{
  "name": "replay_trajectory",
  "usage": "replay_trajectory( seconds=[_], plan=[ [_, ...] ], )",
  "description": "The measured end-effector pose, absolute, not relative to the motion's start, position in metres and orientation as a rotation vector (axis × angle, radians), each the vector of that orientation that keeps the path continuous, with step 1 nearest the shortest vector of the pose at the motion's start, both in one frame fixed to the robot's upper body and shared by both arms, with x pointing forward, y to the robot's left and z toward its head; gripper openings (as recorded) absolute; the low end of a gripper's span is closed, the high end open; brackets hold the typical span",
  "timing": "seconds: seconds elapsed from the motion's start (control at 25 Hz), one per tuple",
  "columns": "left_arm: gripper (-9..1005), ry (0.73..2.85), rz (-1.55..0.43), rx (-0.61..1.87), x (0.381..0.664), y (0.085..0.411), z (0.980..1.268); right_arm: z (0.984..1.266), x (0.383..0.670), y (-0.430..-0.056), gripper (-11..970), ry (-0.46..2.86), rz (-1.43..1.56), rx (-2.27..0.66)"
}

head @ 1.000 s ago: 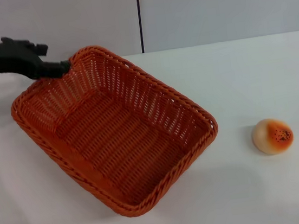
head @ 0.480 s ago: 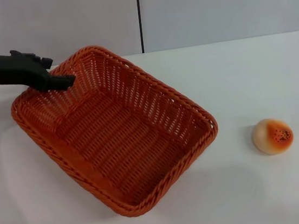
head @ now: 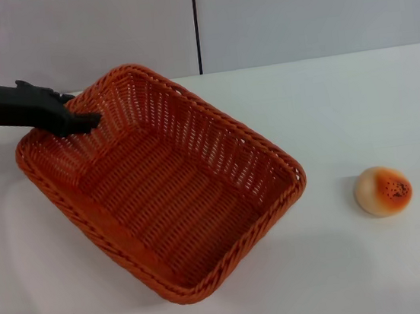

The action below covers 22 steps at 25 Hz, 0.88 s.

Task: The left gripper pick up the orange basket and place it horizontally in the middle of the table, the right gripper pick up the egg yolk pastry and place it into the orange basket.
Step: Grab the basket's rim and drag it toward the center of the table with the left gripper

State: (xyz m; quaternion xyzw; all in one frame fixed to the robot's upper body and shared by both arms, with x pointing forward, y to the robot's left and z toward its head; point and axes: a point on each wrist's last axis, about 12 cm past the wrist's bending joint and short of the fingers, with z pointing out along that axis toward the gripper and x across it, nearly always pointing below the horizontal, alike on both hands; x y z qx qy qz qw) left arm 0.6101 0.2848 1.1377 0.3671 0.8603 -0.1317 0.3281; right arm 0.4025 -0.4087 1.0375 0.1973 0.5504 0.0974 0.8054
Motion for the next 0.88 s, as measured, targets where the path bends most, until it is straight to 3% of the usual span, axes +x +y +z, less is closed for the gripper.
replay_trajectory(
  seconds=[0.16,0.44,0.56,0.64,0.88],
  plan=[
    [635,2.254,-0.344,0.964,0.610,0.285,1.137,1.038,0.404,-0.408,748,1.177,0.211,0.421],
    [419,2.254,-0.351,0.966,0.609,0.284,1.137,1.038,0.404,-0.408,744,1.176,0.212,0.420],
    [237,2.261,-0.379,0.965,0.607,0.283,1.138,1.038,0.404,-0.408,742,1.177,0.211,0.422],
    [194,2.261,-0.427,0.967,0.605,0.281,1.142,1.037,0.404,-0.409,741,1.182,0.210,0.425],
    [191,2.214,-0.582,0.867,0.595,0.283,1.169,1.037,0.404,-0.409,738,1.186,0.209,0.429]
  ],
)
